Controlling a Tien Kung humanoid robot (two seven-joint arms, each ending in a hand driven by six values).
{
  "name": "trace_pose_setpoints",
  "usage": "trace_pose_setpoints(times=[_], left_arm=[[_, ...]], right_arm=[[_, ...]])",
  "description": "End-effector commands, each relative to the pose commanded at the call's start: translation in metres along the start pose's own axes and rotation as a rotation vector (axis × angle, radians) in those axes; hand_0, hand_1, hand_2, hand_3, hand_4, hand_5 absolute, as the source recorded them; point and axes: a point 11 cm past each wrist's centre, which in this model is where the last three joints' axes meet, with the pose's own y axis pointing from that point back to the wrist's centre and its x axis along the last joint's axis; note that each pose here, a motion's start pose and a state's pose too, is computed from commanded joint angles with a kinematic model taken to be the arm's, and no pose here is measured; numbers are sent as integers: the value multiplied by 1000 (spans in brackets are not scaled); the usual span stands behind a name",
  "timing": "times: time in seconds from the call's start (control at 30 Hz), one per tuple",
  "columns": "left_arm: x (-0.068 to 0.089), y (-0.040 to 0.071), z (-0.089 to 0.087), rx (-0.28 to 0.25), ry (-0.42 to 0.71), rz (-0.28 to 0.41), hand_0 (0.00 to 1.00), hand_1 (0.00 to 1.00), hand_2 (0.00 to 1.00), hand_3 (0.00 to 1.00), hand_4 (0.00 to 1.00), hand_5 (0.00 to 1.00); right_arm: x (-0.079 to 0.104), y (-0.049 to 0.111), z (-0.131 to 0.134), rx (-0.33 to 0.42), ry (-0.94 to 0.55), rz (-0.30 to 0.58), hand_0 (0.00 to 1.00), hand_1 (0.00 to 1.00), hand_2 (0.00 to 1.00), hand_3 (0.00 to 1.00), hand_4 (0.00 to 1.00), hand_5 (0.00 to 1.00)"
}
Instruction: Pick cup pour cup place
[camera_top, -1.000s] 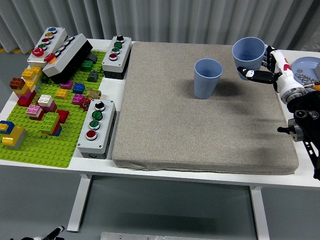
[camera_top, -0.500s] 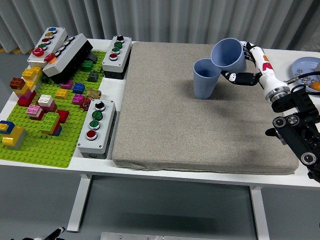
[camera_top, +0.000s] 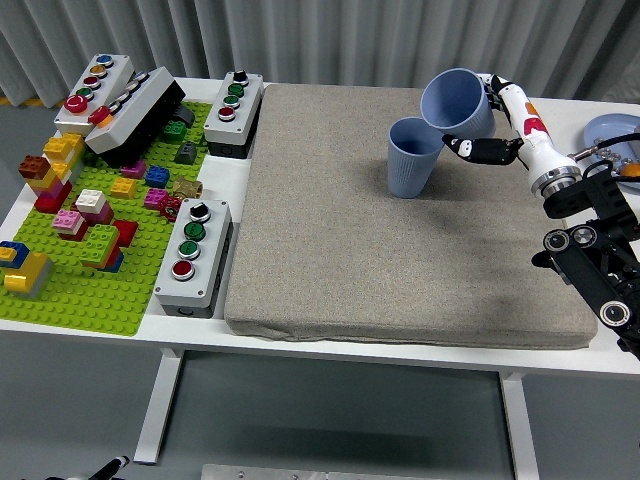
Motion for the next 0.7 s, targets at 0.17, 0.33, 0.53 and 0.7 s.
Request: trace_pose_setpoints(times=[0.17, 0.33, 0.53, 0.7], left_arm=[[0, 0, 1, -1, -3, 0, 830, 840, 913, 814, 636, 998], [0, 0, 3, -5, -4, 1, 831, 840, 913, 814, 636, 998], [1, 0, 5, -10, -4, 3, 830, 841, 913, 814, 636, 998], [1, 0, 6, -11, -6, 3, 831, 841, 915, 814, 635, 998]], right_arm=[[2, -1, 0, 15, 44, 8, 731, 604, 489, 549, 685, 77], [2, -1, 1, 24, 94, 8, 731, 603, 488, 548, 685, 78], [-1, -1, -1, 35, 148, -3, 731, 603, 488, 547, 684, 77], [0, -3, -1, 39, 180, -13, 730, 603, 486, 544, 685, 76]])
